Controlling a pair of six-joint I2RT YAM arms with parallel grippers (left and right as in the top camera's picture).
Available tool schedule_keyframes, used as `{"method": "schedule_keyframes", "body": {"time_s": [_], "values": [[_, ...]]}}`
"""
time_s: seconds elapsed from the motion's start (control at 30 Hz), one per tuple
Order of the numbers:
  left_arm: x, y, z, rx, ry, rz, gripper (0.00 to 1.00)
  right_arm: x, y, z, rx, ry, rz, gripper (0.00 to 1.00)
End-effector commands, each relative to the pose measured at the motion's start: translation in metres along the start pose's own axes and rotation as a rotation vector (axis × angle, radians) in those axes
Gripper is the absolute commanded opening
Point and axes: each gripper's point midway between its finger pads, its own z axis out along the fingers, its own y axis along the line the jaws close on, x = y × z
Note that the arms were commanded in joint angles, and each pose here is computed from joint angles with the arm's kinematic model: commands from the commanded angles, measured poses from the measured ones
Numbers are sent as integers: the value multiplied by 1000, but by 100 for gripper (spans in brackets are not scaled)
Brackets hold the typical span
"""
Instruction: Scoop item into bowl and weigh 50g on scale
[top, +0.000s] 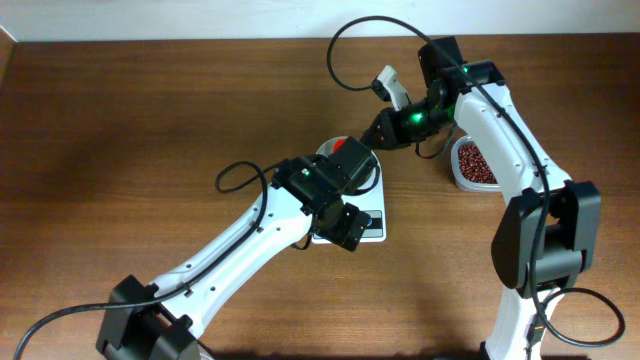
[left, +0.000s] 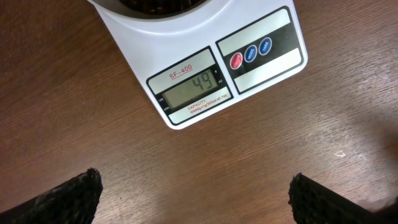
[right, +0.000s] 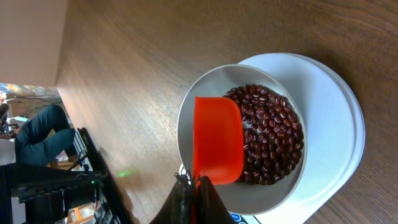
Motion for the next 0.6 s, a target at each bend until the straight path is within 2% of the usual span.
{"method": "schedule_keyframes", "body": {"time_s": [0.0, 0.17, 0.3, 0.43, 0.57], "values": [[-3, 2, -2, -6, -8, 5, 99, -18, 21, -15, -23, -52, -63, 4], [-3, 2, -2, -6, -8, 5, 99, -25, 39, -40, 28, -86, -157, 4], [-3, 2, -1, -7, -7, 5, 99, -7, 41, -38, 20, -19, -247, 4], [-3, 2, -2, -6, -7, 5, 99, 5, 13, -33, 233, 82, -297, 4], [-3, 2, -1, -7, -7, 5, 99, 11, 29, -15, 240, 140, -407, 4]]}}
